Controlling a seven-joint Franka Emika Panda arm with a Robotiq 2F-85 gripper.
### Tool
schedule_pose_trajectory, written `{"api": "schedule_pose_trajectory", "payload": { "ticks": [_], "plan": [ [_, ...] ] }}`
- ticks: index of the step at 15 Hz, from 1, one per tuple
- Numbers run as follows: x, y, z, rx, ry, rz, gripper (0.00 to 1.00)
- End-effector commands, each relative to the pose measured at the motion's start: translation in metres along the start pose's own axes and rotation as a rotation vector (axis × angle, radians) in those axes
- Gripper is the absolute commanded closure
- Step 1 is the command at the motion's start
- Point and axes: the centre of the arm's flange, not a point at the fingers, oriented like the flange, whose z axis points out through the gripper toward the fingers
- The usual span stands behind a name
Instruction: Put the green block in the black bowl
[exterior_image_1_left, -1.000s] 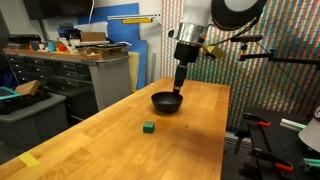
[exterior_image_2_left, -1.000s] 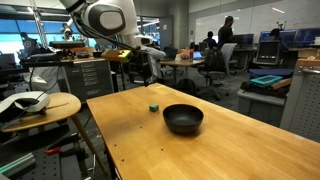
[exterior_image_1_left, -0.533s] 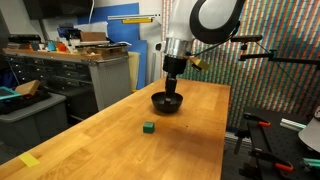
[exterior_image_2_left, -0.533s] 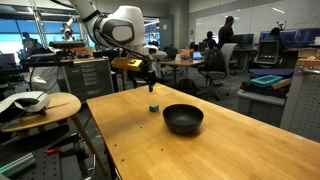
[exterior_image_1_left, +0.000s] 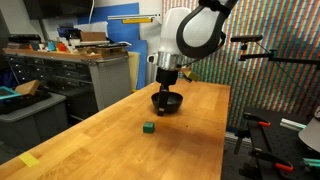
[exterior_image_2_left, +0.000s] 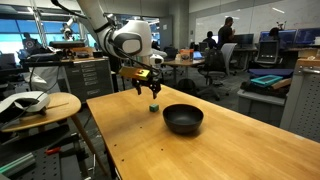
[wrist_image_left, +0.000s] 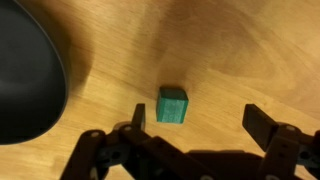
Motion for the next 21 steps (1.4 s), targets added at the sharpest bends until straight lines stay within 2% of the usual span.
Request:
{"api": "schedule_pose_trajectory", "payload": {
  "ticks": [1,10,21],
  "plan": [
    [0.014,0.002,0.021,0.010,0.031,0.006,0.00],
    [0.017,-0.010,0.059,0.006,0.047,-0.052,0.00],
    [0.036,-0.006,0.082,0.000,0.061,-0.073,0.00]
  ]
}}
